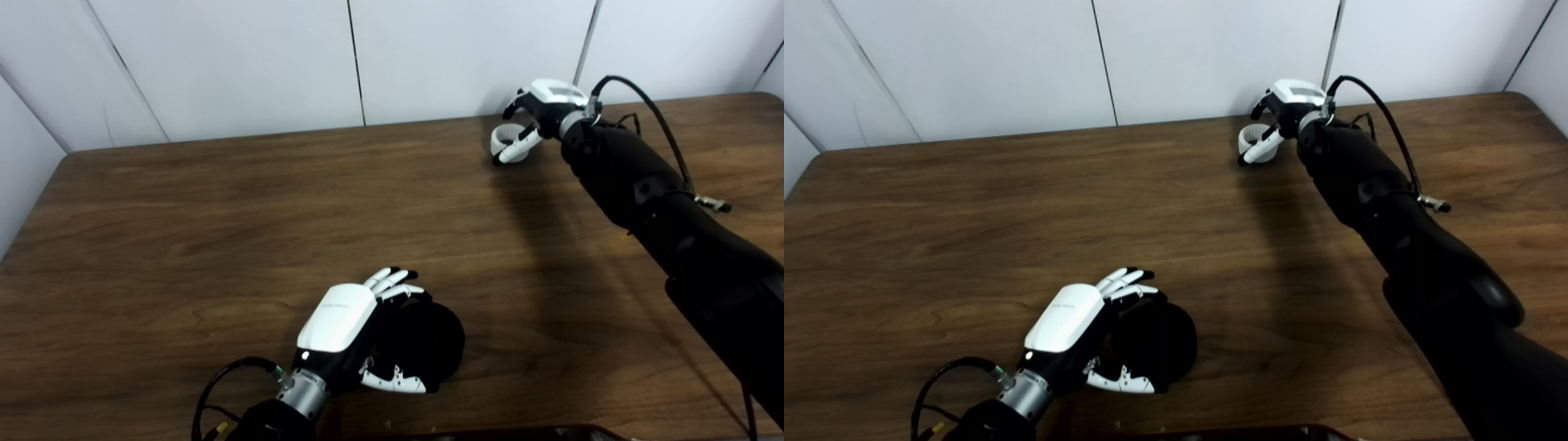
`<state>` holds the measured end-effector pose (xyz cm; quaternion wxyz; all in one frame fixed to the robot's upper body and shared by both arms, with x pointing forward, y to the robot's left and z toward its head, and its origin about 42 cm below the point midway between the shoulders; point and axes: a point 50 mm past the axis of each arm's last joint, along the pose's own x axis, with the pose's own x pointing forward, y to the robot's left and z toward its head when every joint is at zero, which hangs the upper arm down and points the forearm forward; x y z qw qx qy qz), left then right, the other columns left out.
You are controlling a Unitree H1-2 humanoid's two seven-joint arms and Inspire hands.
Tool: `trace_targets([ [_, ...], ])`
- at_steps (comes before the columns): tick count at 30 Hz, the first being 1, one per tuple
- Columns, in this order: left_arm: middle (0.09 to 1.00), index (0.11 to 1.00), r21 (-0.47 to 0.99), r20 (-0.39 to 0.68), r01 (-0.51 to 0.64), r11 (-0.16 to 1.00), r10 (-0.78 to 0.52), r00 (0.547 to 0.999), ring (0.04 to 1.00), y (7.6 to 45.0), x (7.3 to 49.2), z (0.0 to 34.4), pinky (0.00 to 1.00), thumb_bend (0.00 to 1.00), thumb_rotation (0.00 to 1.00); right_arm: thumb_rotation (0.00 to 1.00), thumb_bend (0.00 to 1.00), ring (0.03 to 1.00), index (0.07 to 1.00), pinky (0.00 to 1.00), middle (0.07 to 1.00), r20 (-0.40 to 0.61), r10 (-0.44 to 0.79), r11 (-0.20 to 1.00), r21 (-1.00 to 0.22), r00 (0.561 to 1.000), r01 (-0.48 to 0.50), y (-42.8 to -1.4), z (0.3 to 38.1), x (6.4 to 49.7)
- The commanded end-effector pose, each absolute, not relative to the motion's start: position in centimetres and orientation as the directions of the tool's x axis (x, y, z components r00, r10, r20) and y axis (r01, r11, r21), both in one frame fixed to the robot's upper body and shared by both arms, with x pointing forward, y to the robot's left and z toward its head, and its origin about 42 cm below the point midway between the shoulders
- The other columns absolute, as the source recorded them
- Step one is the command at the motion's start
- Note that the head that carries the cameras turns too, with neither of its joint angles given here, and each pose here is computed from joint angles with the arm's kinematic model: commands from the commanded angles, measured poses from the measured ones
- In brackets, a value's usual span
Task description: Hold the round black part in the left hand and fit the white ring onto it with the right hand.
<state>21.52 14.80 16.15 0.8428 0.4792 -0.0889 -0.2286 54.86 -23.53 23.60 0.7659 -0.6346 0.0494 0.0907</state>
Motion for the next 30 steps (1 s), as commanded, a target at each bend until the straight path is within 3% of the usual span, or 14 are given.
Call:
trace_targets([
  [1,0.918,0.733,0.83,-0.202,0.395,0.394,-0.448,0.871,0.946,15.68,21.02,13.76,0.75,0.91,0.33,0.36,0.84,1.0,0.755,1.0,0.956,-0.059,0.113,0.189,-0.979,0.992,-0.079,-22.83,27.88,56.08],
  [7,0.919,0.736,0.831,-0.203,0.394,0.392,-0.446,0.872,0.944,15.73,20.97,13.89,0.74,0.91,0.33,0.29,0.82,0.981,0.704,0.98,0.909,0.0,0.117,0.208,-0.978,0.993,-0.025,-22.86,27.64,55.83],
  [15,0.92,0.734,0.825,-0.2,0.397,0.402,-0.45,0.87,0.947,15.7,20.9,14.05,0.75,0.9,0.33,0.28,0.81,0.97,0.704,0.97,0.902,0.006,0.119,0.217,-0.976,0.993,-0.02,-22.98,27.59,55.76],
  [24,0.92,0.731,0.824,-0.199,0.398,0.403,-0.451,0.87,0.948,15.65,20.86,14.11,0.75,0.91,0.33,0.32,0.84,0.99,0.723,0.98,0.924,-0.033,0.111,0.198,-0.979,0.993,-0.055,-23.18,27.62,55.78],
  [30,0.919,0.731,0.825,-0.197,0.395,0.404,-0.45,0.871,0.952,15.73,20.82,14.18,0.76,0.9,0.33,0.38,0.92,1.0,0.765,1.0,0.95,-0.087,0.098,0.186,-0.977,0.991,-0.104,-23.26,27.51,55.86],
])
